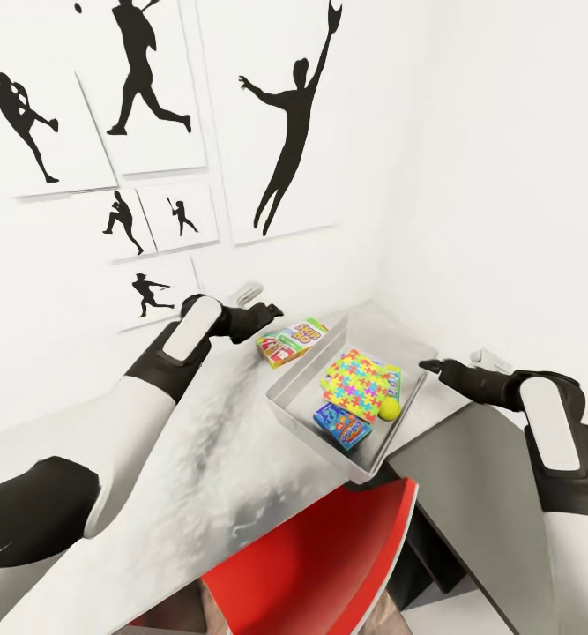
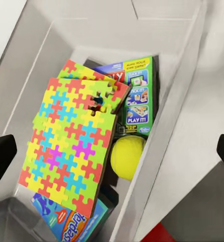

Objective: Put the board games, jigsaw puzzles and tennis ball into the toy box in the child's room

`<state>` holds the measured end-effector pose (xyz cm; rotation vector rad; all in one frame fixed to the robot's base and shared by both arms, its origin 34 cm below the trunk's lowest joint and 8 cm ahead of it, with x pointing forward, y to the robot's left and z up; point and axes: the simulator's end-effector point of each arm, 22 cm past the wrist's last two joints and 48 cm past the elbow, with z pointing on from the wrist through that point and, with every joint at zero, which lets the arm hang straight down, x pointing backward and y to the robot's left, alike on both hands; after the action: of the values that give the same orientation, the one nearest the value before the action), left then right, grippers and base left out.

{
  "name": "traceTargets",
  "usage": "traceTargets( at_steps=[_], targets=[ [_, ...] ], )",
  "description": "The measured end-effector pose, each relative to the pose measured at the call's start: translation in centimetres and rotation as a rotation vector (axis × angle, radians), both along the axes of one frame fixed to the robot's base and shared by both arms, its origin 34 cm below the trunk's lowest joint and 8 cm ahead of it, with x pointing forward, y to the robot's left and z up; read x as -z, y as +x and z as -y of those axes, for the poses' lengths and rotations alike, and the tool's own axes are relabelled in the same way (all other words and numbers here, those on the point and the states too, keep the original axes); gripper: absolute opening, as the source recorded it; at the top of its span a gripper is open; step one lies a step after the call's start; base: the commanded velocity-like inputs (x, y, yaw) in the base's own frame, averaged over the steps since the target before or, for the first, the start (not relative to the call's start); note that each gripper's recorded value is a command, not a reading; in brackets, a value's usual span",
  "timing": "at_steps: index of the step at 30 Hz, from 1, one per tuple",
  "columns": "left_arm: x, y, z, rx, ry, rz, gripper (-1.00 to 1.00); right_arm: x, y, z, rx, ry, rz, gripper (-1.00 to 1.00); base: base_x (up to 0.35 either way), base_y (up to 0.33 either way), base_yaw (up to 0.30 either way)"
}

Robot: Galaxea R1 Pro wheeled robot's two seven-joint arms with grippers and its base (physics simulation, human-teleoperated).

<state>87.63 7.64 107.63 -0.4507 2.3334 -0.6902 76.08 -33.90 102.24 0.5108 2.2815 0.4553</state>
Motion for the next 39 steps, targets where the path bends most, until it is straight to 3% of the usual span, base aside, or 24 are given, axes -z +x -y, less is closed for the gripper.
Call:
traceTargets(
  at_steps=[4,10,29,39],
  targets=[
    [0.9,0.0,-0.1,0.019,0.068,-0.003,1.00,-0.4,0.6,-0.5,0.015,-0.008,-0.002,1.00,0.000,0.000,0.000],
    [2.1,-0.1,-0.5,0.029,0.120,-0.013,1.00,0.1,1.1,-0.7,0.040,-0.022,-0.035,1.00,0.000,0.000,0.000],
    [3.0,0.2,-1.3,0.051,0.174,0.004,1.00,2.4,0.8,0.4,0.101,-0.072,-0.130,1.00,0.000,0.000,0.000],
    [3.8,0.2,-1.6,0.062,0.187,0.007,1.00,4.2,1.3,-1.4,0.089,-0.048,-0.192,1.00,0.000,0.000,0.000]
  ],
)
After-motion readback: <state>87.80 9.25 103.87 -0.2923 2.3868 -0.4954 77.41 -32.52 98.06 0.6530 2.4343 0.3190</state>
